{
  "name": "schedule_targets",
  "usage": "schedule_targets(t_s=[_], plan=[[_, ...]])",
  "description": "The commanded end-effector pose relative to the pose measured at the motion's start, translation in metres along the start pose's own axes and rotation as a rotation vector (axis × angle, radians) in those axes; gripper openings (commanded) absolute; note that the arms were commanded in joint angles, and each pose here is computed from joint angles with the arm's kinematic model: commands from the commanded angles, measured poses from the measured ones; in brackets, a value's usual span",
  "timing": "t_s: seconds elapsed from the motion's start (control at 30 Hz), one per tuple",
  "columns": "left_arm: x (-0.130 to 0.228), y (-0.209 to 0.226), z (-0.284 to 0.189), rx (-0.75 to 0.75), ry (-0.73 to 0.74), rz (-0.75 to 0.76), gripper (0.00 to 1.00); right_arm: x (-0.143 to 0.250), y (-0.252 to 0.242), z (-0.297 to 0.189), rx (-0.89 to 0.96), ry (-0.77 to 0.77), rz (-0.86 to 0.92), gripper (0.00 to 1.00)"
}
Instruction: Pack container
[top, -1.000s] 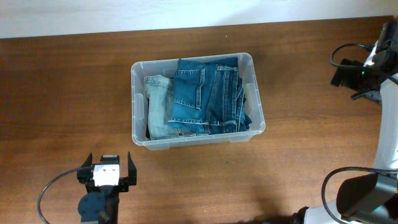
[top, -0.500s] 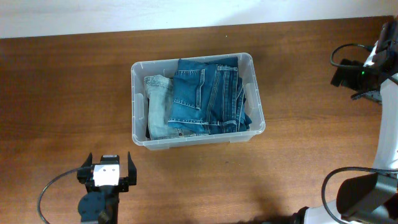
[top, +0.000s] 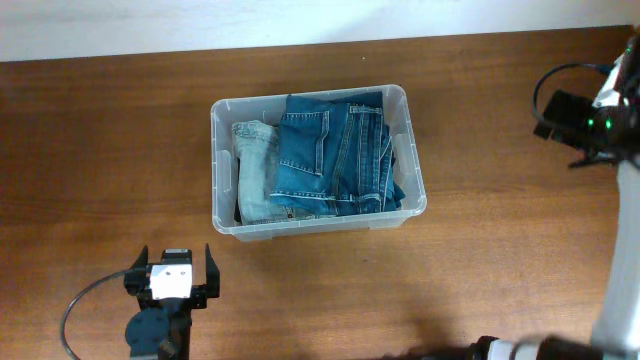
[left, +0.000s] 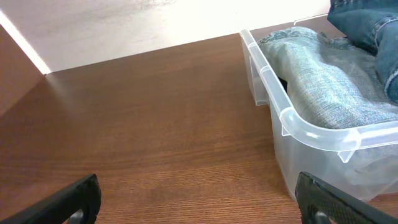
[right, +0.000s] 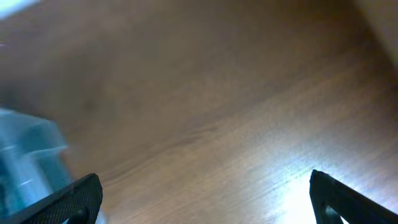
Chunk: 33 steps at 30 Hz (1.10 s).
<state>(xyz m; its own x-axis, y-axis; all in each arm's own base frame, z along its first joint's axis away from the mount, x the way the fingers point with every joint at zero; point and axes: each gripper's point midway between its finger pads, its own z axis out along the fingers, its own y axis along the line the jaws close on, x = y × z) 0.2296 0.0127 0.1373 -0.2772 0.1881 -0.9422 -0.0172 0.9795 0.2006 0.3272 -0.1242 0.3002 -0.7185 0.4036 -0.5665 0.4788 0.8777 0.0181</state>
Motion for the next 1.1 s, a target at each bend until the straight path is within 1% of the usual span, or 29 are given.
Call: schedule_targets(t_s=[0.0, 0.13, 0.27, 0.4, 0.6, 0.7, 0.83, 1.07], plan=[[0.001, -0.003, 0.0, 0.014, -0.005, 0.018, 0.99, -0.001, 0.012, -0.053, -0.051, -0.135, -0.021, 0.98], [0.001, -0.003, 0.0, 0.014, -0.005, 0.018, 0.99, 0.009, 0.028, -0.107, -0.132, -0.266, -0.068, 0.99], [0.001, -0.003, 0.0, 0.014, -0.005, 0.018, 1.0, 0.028, 0.034, -0.169, -0.229, -0.417, -0.106, 0.99], [0.001, -0.003, 0.0, 0.014, -0.005, 0.018, 0.99, 0.056, 0.019, -0.23, -0.306, -0.587, -0.103, 0.98], [0.001, -0.003, 0.0, 0.014, -0.005, 0.018, 0.99, 0.109, -0.021, -0.304, -0.376, -0.837, -0.057, 0.99], [0.001, -0.003, 0.0, 0.014, -0.005, 0.018, 0.99, 0.133, -0.036, -0.327, -0.399, -0.927, -0.038, 0.98], [0.001, -0.003, 0.0, 0.014, -0.005, 0.018, 0.99, 0.158, -0.051, -0.343, -0.419, -1.004, -0.022, 0.98], [0.001, -0.003, 0.0, 0.014, -0.005, 0.018, 0.99, 0.183, -0.059, -0.338, -0.432, -1.034, -0.017, 0.98]])
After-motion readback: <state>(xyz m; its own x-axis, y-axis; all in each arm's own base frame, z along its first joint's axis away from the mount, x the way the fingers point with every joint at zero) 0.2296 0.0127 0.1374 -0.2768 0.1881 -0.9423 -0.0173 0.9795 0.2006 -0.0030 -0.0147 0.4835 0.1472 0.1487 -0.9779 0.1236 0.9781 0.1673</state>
